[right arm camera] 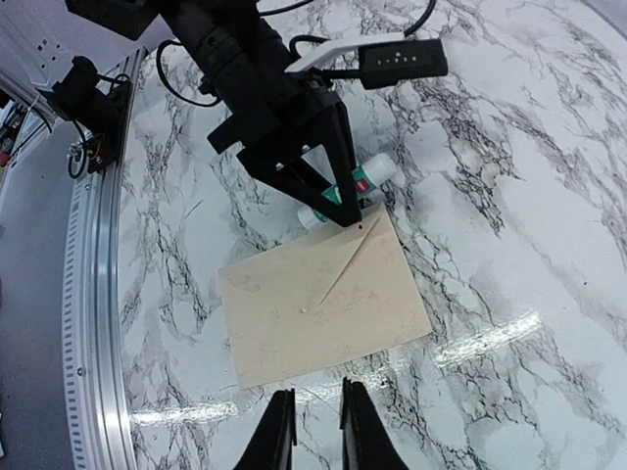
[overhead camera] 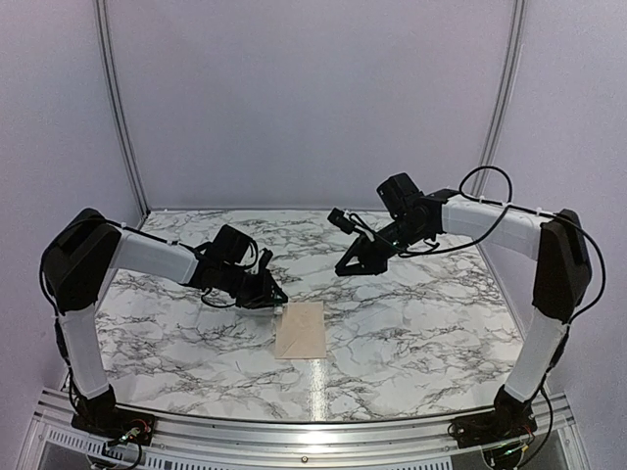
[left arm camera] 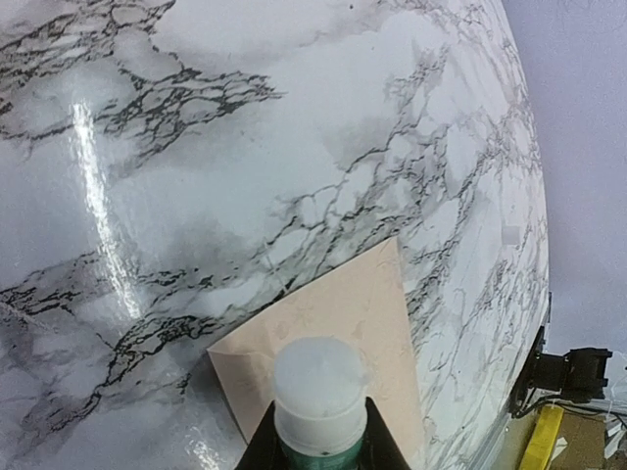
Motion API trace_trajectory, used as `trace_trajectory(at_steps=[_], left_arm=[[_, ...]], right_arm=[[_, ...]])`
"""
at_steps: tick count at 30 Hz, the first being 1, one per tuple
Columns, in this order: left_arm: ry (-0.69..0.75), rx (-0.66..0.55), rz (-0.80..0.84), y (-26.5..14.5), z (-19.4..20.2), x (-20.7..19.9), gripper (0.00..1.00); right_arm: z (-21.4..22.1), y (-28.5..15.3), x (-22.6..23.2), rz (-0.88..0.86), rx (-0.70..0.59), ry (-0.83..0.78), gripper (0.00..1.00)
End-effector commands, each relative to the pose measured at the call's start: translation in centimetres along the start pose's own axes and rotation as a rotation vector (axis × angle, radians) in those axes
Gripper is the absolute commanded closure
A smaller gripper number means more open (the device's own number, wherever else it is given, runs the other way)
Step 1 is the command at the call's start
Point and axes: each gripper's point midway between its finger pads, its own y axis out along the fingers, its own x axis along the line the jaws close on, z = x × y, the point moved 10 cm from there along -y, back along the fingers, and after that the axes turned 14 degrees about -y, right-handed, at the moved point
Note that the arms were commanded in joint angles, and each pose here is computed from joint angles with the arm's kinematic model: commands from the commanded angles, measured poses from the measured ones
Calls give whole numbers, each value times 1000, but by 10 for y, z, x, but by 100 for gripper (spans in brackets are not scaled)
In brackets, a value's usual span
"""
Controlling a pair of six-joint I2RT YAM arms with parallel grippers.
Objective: Place the letter into the envelope and seal it
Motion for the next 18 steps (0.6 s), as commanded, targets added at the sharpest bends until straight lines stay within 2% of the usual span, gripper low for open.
trace_trajectory(at_steps=[1,12,15,18], left_arm=[[8,19,11,12,-2,8,100],[-38,28,2,25,-2,28,100],[-28,33,21,21,-4,19,100],[15,9,69,0,-10,-7,100]], right_arm=[[-3,-9,7,50,-16,-66,86],[2,-5,7,28,-16,-49,84],[0,-6,8,26,-17,-56,84],[-5,-13,9,40,-9,-82,84]])
